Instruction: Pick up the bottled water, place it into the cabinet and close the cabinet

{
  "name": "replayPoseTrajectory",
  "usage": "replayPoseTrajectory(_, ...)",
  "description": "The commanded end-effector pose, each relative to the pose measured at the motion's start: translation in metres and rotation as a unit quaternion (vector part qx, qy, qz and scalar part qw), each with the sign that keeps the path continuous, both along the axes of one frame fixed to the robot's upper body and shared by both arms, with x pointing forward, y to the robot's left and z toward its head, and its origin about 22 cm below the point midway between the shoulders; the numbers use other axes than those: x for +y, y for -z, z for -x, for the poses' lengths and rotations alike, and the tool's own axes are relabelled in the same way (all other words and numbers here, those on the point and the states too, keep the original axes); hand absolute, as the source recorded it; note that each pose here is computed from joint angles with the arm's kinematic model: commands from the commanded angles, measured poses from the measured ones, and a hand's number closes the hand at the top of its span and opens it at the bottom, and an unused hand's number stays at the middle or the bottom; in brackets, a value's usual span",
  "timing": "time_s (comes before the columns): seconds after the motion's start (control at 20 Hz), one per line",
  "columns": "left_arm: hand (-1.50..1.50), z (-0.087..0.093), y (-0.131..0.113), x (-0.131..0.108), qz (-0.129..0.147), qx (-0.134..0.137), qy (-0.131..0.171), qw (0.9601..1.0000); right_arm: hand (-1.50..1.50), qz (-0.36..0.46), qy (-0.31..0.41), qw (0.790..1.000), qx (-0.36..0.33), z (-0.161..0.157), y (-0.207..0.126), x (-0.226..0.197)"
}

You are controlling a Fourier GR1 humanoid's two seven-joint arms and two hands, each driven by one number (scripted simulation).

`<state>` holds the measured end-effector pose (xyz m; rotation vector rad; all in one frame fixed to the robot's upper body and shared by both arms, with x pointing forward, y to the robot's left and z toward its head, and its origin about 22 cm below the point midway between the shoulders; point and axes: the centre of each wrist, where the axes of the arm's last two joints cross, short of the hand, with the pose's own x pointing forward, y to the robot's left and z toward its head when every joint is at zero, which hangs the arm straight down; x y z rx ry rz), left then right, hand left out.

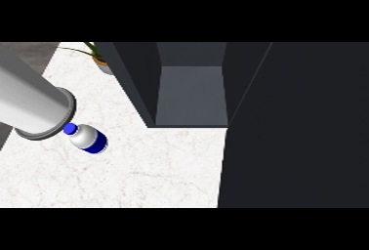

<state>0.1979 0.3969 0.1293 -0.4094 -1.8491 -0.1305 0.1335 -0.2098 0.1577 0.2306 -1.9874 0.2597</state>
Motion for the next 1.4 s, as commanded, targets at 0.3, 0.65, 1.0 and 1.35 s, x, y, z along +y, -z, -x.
replayPoseTrajectory(0.3,-1.5,0.002,-0.006,0.004,-0.024,0.037,-0.009,0.999,-1.5,-0.011,-0.008,1.0,0.011,0.017,-0.007,0.026)
replayPoseTrajectory(0.65,-1.5,-0.007,0.025,0.02,-0.06,0.044,-0.01,0.9972,-1.5,-0.011,-0.003,1.0,-0.008,0.021,-0.023,0.017)
replayPoseTrajectory(1.0,-1.5,-0.038,0.059,0.014,-0.068,0.074,-0.026,0.9946,-1.5,-0.006,-0.001,1.0,-0.005,0.014,-0.019,0.033)
replayPoseTrajectory(1.35,-1.5,-0.061,0.102,-0.004,-0.085,0.118,-0.039,0.9886,-1.5,-0.003,-0.01,1.0,-0.01,0.015,-0.024,0.037)
